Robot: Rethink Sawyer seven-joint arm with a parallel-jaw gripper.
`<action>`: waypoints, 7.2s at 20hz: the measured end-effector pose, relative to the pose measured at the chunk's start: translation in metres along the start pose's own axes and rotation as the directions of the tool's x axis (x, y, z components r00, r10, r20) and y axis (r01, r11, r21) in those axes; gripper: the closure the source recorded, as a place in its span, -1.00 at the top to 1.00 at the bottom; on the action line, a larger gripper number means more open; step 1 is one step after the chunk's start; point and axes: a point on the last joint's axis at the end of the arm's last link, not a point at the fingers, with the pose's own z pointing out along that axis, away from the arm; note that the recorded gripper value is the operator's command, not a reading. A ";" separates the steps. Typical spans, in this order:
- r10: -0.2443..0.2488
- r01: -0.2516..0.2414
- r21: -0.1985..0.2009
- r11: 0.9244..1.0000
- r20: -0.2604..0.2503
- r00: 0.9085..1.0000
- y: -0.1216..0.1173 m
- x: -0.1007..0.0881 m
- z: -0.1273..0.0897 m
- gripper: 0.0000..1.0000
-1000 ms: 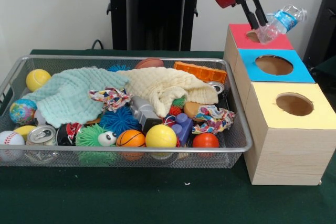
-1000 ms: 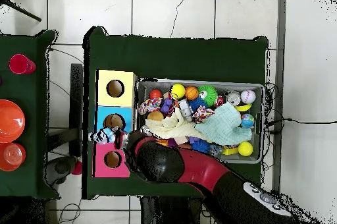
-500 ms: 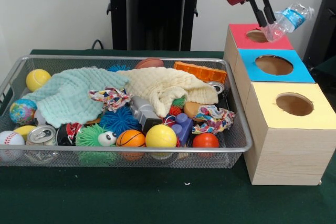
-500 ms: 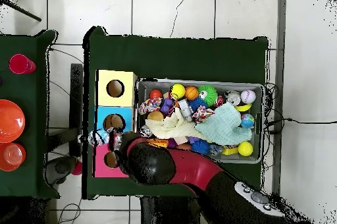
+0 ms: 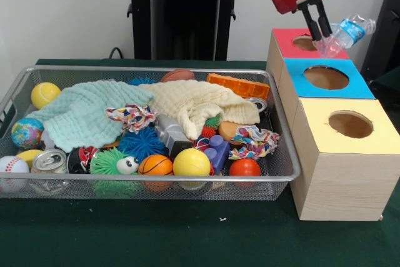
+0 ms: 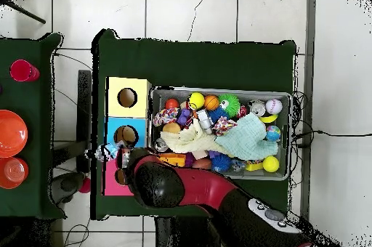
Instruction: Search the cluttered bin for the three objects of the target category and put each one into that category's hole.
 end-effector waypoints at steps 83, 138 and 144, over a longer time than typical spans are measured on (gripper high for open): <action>-0.018 0.018 -0.002 1.000 0.077 0.997 -0.005 0.018 0.031 -1.00; -0.068 0.064 0.046 0.997 0.083 0.994 -0.012 0.024 0.028 1.00; -0.088 0.083 0.060 0.995 0.088 0.992 -0.011 0.025 0.027 1.00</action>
